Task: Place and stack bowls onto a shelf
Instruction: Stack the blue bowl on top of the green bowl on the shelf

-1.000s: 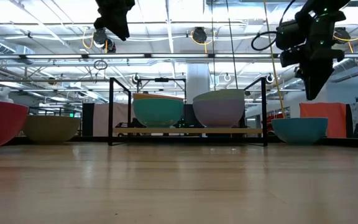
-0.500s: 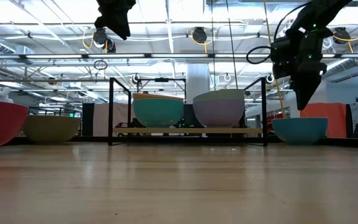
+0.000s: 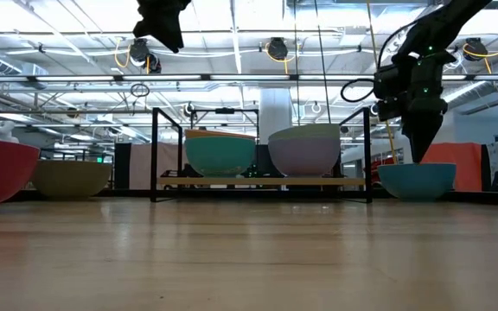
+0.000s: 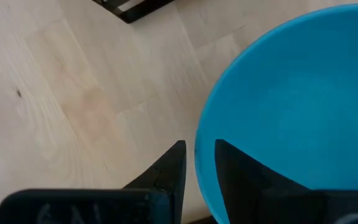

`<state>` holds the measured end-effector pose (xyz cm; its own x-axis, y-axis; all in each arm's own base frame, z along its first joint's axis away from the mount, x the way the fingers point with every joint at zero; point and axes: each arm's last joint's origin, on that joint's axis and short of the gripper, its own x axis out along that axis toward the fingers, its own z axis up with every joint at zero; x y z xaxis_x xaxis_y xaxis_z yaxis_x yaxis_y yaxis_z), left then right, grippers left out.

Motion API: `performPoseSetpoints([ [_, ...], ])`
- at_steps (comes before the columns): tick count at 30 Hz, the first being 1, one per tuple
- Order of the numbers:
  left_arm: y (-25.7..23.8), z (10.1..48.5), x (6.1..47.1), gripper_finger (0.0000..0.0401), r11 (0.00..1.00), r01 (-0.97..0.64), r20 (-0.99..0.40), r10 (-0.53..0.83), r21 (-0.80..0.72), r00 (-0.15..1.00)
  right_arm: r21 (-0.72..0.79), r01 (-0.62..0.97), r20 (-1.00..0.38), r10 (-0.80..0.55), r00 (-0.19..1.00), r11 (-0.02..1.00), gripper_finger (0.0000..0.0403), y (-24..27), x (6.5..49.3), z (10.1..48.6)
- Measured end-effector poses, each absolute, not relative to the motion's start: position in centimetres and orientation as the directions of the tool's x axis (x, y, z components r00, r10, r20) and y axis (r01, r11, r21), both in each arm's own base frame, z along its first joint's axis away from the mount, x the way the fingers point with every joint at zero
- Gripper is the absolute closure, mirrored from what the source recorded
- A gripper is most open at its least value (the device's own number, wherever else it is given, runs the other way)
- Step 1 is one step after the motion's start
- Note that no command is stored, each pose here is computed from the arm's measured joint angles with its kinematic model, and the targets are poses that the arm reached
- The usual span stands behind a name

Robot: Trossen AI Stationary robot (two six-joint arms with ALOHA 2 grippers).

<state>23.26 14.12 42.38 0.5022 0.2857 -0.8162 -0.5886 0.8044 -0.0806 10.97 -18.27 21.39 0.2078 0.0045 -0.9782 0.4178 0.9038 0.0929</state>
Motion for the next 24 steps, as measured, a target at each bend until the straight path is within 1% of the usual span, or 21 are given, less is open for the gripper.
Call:
performPoseSetpoints([
  [10,14.1,42.4,23.3,0.0288,0.802,-0.592,-0.816,0.286,-0.083,0.502,0.118,0.411,-0.982,0.044,0.186,0.904,0.0326,-19.1,11.4,20.1],
  [15,14.1,42.4,23.3,0.0288,0.801,-0.593,-0.816,0.286,-0.085,0.502,0.114,0.415,-0.982,0.039,0.184,0.903,0.0329,-19.8,11.8,19.2],
  [17,14.1,42.4,23.3,0.0288,0.801,-0.593,-0.816,0.286,-0.085,0.502,0.121,0.409,-0.983,0.051,0.178,0.905,0.0346,-19.9,11.9,18.9],
  [20,14.1,42.4,23.3,0.0288,0.800,-0.593,-0.816,0.286,-0.084,0.502,0.116,0.402,-0.983,0.049,0.175,0.908,0.0388,-19.9,11.9,18.9],
  [24,14.1,42.4,23.3,0.0288,0.794,-0.601,-0.816,0.286,-0.091,0.502,0.089,0.392,-0.983,0.017,0.183,0.916,0.0398,-19.6,11.7,19.7],
])
